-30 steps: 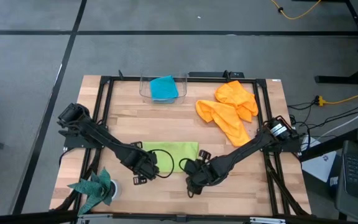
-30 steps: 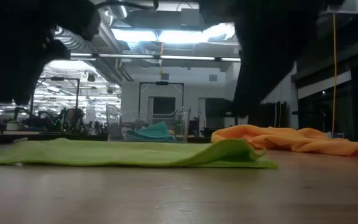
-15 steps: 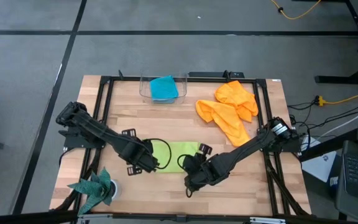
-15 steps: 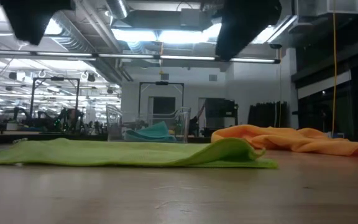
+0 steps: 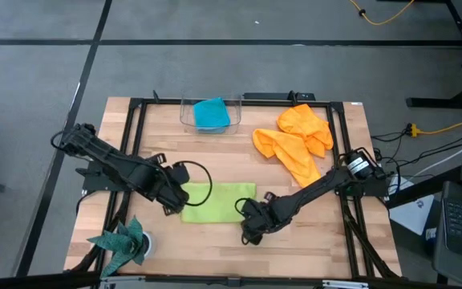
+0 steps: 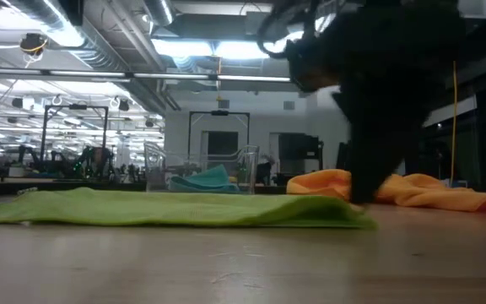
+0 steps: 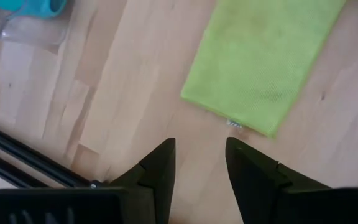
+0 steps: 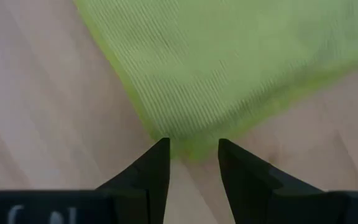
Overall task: Fold microfiber towels
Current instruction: Fold the green microfiber towel
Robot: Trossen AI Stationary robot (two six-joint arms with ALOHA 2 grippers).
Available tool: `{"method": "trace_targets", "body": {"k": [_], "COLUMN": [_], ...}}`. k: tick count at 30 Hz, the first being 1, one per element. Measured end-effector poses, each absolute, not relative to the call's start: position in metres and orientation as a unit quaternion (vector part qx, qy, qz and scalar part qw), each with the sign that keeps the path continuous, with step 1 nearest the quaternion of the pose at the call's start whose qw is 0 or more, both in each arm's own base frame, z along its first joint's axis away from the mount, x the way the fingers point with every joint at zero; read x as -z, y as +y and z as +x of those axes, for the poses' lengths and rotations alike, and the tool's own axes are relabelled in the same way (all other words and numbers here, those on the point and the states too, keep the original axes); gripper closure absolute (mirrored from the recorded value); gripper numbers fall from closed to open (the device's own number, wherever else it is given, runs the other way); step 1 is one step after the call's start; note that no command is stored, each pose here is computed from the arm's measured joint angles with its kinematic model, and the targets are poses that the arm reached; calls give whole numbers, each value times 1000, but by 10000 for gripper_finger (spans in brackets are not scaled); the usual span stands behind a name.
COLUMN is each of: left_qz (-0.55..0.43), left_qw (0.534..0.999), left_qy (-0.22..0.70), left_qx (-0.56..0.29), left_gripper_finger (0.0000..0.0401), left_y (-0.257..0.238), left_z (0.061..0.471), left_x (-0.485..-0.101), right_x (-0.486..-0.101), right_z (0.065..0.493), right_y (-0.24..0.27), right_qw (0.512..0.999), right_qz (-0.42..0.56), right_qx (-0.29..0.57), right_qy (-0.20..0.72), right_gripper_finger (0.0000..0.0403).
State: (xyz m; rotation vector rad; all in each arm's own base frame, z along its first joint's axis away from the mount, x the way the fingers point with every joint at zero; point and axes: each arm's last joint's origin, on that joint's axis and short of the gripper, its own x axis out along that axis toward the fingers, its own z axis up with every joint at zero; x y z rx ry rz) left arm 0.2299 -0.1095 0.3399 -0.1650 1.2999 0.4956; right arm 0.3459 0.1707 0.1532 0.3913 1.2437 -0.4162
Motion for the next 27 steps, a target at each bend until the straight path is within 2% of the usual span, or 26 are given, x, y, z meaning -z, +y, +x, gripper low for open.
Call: {"method": "trace_targets", "body": {"k": [6, 11, 17, 20, 27], "left_qz": [-72, -72, -69, -59, -68], "left_qw": [767, 766, 764, 765, 764], "left_qy": [594, 594, 597, 600, 598], "left_qx": [-233, -233, -235, -227, -233], "left_gripper_finger": [267, 267, 267, 267, 268], "left_y": [-109, -109, -109, -109, -109], "left_z": [230, 230, 230, 230, 230], "left_x": [-340, -340, -340, -340, -339], "right_x": [-154, -162, -159, -159, -160], "right_z": [343, 347, 331, 330, 332], "right_y": [171, 172, 165, 162, 163], "right_qw": [760, 773, 709, 690, 687], "right_qz": [177, 173, 160, 178, 205], "right_qx": [192, 193, 215, 234, 245], "right_qy": [595, 579, 653, 662, 652], "right_gripper_finger": [264, 264, 264, 264, 264]}}
